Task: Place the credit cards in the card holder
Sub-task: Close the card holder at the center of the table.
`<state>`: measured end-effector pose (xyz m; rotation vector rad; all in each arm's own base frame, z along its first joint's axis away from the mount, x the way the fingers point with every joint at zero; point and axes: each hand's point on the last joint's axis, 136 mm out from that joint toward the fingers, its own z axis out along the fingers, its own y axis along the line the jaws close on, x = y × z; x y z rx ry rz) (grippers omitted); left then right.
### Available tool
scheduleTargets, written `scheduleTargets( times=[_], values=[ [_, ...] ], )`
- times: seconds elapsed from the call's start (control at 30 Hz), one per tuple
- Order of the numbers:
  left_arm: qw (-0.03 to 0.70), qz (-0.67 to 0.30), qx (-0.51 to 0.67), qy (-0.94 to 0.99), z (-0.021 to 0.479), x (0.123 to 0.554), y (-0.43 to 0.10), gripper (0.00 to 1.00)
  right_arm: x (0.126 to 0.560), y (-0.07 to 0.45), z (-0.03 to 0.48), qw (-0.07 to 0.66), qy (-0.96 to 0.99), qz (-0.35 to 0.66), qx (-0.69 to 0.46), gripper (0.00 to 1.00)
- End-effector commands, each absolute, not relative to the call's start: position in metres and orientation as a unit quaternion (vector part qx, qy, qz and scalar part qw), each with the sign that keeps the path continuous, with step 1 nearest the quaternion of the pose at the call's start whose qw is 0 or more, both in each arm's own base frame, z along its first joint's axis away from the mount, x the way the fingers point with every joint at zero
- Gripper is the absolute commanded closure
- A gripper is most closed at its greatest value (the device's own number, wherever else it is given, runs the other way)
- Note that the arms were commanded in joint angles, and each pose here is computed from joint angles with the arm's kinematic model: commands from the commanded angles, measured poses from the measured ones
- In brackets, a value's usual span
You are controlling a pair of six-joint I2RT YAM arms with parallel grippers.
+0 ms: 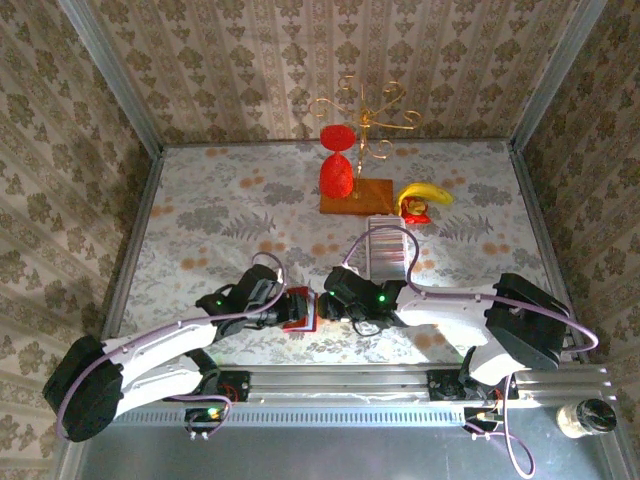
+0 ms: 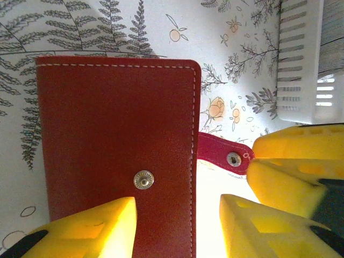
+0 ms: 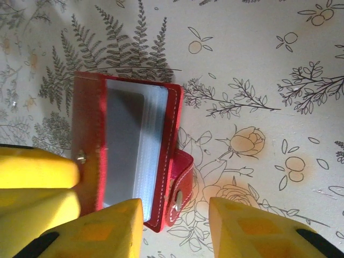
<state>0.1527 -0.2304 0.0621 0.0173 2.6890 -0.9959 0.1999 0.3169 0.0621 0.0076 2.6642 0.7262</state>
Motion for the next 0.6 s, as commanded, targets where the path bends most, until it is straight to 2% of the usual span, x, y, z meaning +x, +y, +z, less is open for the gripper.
scheduleTargets(
  times=[0.0,0.1,0.23,0.37,0.47,0.57],
  values=[
    [0.140,-0.335,-0.017,0.932,0.051,0.154,-0.224,0.56,0.198,0.309,0.071,0.205,0.945,0.253,0.001,0.63],
    [0.143,-0.330,-0.035,0.932,0.044,0.155,-0.220,0.59,0.197,0.305,0.070,0.205,0.946,0.253,0.006,0.64],
    [0.142,-0.345,-0.043,0.927,0.046,0.157,-0.225,0.68,0.195,0.305,0.069,0.200,0.947,0.252,0.005,0.63],
    [0.147,-0.339,-0.050,0.928,0.047,0.156,-0.220,0.80,0.194,0.308,0.066,0.195,0.947,0.254,0.002,0.63],
    [0.150,-0.330,-0.068,0.929,0.039,0.153,-0.209,0.95,0.193,0.309,0.062,0.187,0.952,0.245,-0.002,0.65],
    [0.154,-0.318,-0.082,0.932,0.032,0.149,-0.198,1.00,0.195,0.315,0.062,0.182,0.952,0.244,-0.008,0.67]
  ],
)
